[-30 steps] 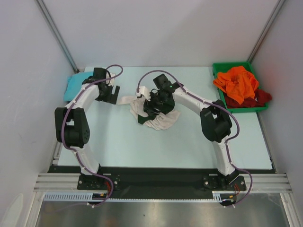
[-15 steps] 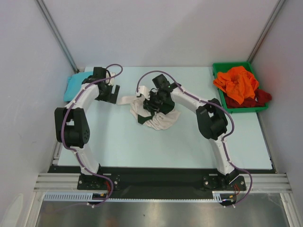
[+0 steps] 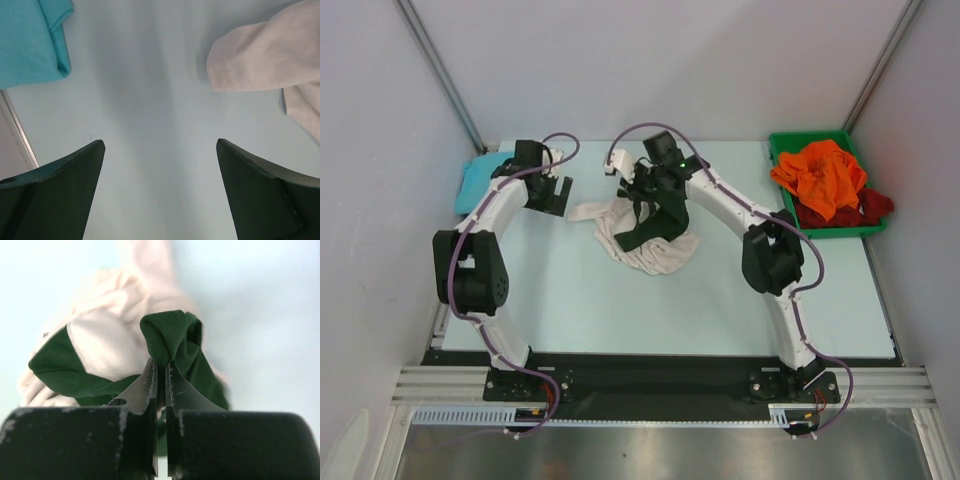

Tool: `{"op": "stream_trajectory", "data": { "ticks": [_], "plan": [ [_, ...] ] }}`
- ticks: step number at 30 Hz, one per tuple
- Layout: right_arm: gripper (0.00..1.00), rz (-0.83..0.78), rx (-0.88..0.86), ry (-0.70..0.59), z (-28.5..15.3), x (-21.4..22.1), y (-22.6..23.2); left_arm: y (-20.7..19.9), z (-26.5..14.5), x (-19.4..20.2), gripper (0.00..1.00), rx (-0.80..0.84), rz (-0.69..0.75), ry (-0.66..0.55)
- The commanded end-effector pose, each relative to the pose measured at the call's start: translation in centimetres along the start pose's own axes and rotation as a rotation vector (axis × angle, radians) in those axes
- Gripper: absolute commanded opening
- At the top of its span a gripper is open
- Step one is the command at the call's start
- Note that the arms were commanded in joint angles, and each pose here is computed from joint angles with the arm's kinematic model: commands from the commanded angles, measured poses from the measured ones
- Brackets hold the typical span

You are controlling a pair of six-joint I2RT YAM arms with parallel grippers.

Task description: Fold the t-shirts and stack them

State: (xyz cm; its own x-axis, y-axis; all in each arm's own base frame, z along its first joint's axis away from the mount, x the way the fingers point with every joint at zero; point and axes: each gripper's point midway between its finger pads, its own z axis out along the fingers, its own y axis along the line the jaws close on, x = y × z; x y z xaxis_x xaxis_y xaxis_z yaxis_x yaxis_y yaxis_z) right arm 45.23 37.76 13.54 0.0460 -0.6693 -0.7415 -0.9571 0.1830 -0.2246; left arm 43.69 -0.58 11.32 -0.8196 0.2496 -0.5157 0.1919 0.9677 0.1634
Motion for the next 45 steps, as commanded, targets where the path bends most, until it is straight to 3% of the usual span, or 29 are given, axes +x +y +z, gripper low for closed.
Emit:
{"op": "stream_trajectory", "data": {
  "ticks": [1,7,12,17,22,31,34,37,38,39,45],
  "plan": [
    [0.00,-0.197,0.263,-0.242,-11.0,-13.4,-4.8,0.6,-3.5,-2.8,1.00,-0.006,0.063,-0.160],
    [0.00,-0.276,0.483,-0.353,-18.9,-19.7,-6.2,0.5,-3.7,-2.1,1.00,-0.017,0.087,-0.194],
    [0.00,-0.310,0.664,-0.378,-23.7,-22.5,-8.4,-5.2,-5.0,-1.4,0.95,0.262,0.131,-0.253],
    [0.00,-0.369,0.790,-0.435,-28.5,-25.4,-9.3,-12.1,-4.9,-0.6,0.94,0.488,0.256,-0.210],
    [0.00,-0.358,0.840,-0.422,-29.1,-23.8,-10.6,-17.8,-2.3,-0.4,0.85,0.638,0.276,-0.097],
    [0.00,-0.269,0.896,-0.398,-29.6,-20.7,-13.6,-19.9,4.0,1.2,0.75,0.668,0.235,0.066],
    [0.00,-0.267,0.901,-0.384,-29.7,-20.0,-14.2,-19.9,4.8,1.5,0.60,0.662,0.237,0.079],
    [0.00,-0.239,0.914,-0.370,-29.8,-19.1,-14.8,-19.9,4.7,1.1,0.31,0.667,0.243,0.079],
    [0.00,-0.231,0.922,-0.366,-30.1,-19.0,-14.9,-19.7,4.0,0.3,0.11,0.661,0.247,0.056],
    [0.00,-0.228,0.915,-0.350,-29.8,-18.5,-14.8,-19.4,3.4,-0.1,0.00,0.654,0.255,0.041],
    [0.00,-0.190,1.009,-0.317,-33.0,-17.3,-13.2,-15.1,-3.9,-3.7,0.01,0.509,0.362,-0.198]
  ]
}}
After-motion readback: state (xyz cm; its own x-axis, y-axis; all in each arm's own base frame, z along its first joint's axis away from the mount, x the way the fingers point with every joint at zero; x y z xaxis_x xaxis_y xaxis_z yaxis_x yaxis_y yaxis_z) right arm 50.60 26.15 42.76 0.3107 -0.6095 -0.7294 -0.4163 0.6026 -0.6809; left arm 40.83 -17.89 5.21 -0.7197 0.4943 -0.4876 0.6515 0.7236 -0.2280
